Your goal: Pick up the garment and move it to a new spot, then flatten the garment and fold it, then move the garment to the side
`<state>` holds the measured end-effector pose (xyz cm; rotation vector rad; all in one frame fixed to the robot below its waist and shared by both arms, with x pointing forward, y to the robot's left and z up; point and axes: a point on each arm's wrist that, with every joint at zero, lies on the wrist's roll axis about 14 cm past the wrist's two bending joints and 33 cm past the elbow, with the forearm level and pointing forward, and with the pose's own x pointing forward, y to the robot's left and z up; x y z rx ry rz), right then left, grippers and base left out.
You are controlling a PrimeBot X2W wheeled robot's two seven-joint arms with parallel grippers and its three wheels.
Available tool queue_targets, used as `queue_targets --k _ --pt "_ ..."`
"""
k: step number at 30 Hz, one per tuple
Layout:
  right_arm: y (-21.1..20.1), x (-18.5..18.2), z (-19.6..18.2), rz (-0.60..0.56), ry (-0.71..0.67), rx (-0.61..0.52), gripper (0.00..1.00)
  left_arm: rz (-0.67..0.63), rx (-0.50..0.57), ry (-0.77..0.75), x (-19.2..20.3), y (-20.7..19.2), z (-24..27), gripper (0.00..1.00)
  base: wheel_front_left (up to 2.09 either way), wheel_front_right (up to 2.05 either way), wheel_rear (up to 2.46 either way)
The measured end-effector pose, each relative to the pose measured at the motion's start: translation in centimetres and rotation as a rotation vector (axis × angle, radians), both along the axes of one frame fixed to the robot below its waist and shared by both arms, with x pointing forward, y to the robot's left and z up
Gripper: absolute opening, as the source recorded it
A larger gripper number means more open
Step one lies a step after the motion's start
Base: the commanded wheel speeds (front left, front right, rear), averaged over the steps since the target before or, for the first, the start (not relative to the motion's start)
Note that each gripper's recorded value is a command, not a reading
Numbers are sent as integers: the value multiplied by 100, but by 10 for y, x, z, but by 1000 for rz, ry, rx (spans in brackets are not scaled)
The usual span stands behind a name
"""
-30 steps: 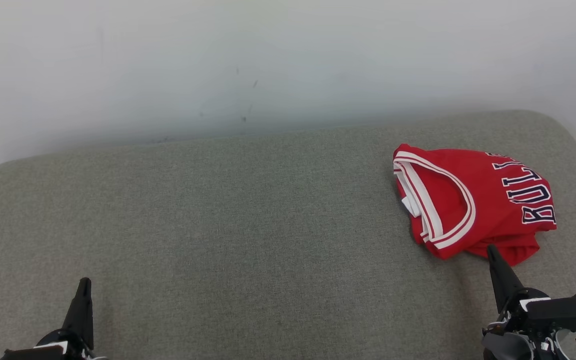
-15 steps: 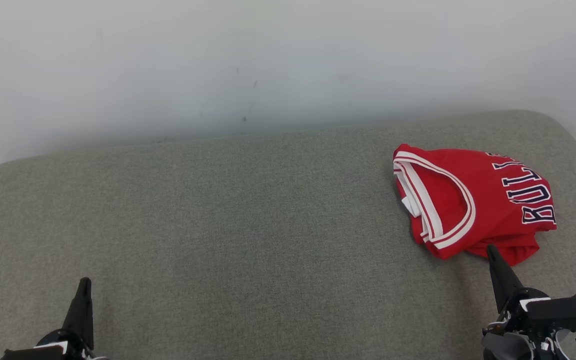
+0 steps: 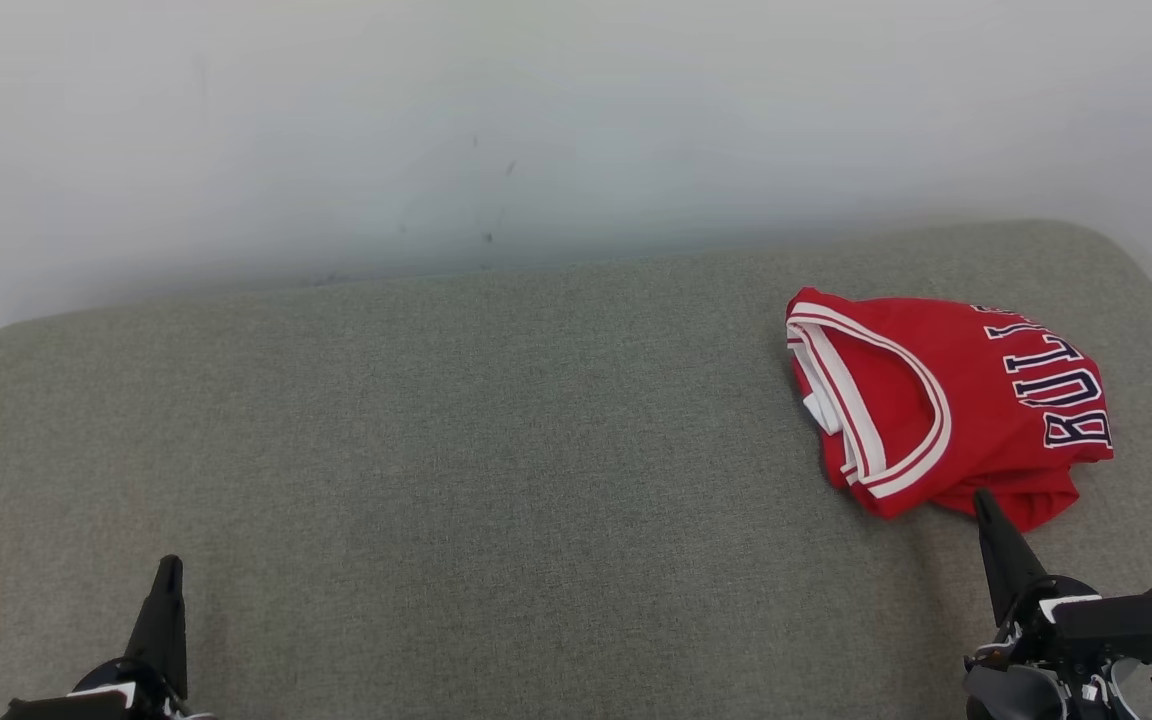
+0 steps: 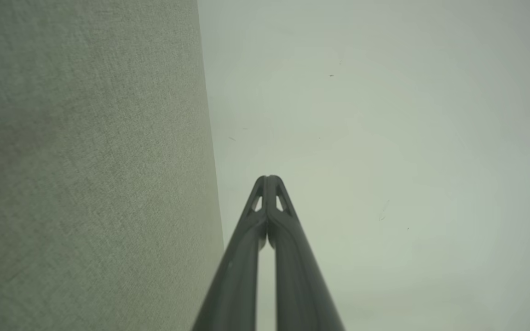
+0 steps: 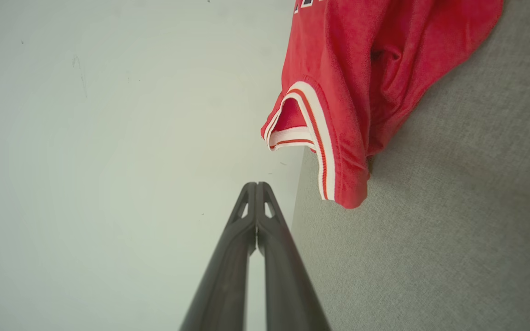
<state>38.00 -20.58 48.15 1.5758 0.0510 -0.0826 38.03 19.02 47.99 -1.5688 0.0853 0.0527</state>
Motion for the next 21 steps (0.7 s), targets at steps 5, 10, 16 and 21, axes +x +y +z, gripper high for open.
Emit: queue_targets --k 5,10,16,21 --pt "0 0 0 0 0 0 0 0 0 0 0 0 0 0 0 0 0" --pt "0 0 0 0 0 0 0 0 0 0 0 0 0 0 0 0 0" --pt "0 0 0 0 0 0 0 0 0 0 0 0 0 0 0 0 0" --pt "0 0 0 0 0 0 0 0 0 0 0 0 0 0 0 0 0"
